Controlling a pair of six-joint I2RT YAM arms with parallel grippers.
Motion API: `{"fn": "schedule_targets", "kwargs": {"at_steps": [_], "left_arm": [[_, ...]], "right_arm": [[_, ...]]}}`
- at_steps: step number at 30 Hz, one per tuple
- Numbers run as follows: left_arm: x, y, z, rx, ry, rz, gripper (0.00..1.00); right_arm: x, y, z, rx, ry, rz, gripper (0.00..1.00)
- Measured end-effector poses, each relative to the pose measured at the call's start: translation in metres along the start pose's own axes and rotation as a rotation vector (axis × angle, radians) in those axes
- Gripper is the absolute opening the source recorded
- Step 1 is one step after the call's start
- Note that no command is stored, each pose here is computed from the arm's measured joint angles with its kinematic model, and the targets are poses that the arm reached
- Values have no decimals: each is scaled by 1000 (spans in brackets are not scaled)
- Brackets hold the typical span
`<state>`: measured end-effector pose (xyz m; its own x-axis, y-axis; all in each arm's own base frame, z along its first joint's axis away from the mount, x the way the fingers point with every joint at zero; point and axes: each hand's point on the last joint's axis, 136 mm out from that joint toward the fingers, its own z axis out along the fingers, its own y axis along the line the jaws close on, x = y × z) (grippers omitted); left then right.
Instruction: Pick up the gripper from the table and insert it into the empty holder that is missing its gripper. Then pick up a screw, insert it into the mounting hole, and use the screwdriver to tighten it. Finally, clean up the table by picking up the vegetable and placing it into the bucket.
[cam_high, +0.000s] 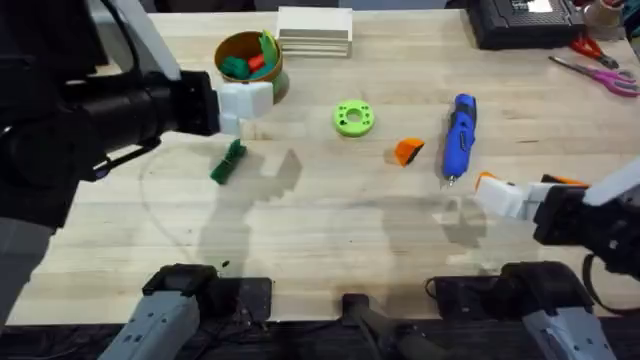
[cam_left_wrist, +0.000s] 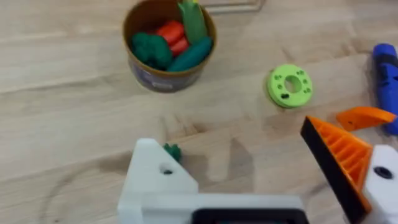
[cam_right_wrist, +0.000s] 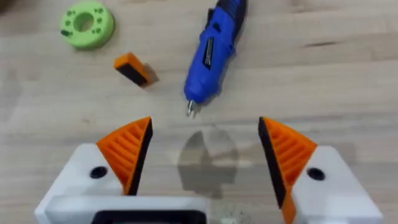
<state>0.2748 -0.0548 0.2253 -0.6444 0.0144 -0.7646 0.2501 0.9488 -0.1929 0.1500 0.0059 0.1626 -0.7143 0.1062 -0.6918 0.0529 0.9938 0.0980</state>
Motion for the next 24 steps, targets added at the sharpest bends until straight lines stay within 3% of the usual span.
{"fn": "schedule_targets", "kwargs": {"at_steps": [4, 8, 10, 11, 12, 15, 19, 24], "left_arm": [[0, -6, 0, 35, -1, -12, 987], [-12, -9, 0, 52, -48, 19, 987], [-24, -13, 0, 61, -98, 57, 987], [-40, -23, 2, 87, -199, 137, 987], [-41, -27, 3, 96, -229, 159, 987], [-32, -38, 1, 123, -317, 216, 987], [1, -49, -11, 157, -412, 268, 987], [28, -61, -28, 200, -558, 322, 987]], "right_arm": [[9, -1, 0, 4, 36, 1, 990], [9, -1, 0, 4, 35, 1, 990], [9, -1, 0, 4, 35, 1, 991], [9, -1, 0, 4, 35, 1, 989], [9, -1, 0, 4, 35, 1, 990], [9, -1, 0, 4, 35, 1, 989], [9, -1, 0, 4, 35, 1, 989], [9, -1, 0, 4, 35, 1, 991]]}}
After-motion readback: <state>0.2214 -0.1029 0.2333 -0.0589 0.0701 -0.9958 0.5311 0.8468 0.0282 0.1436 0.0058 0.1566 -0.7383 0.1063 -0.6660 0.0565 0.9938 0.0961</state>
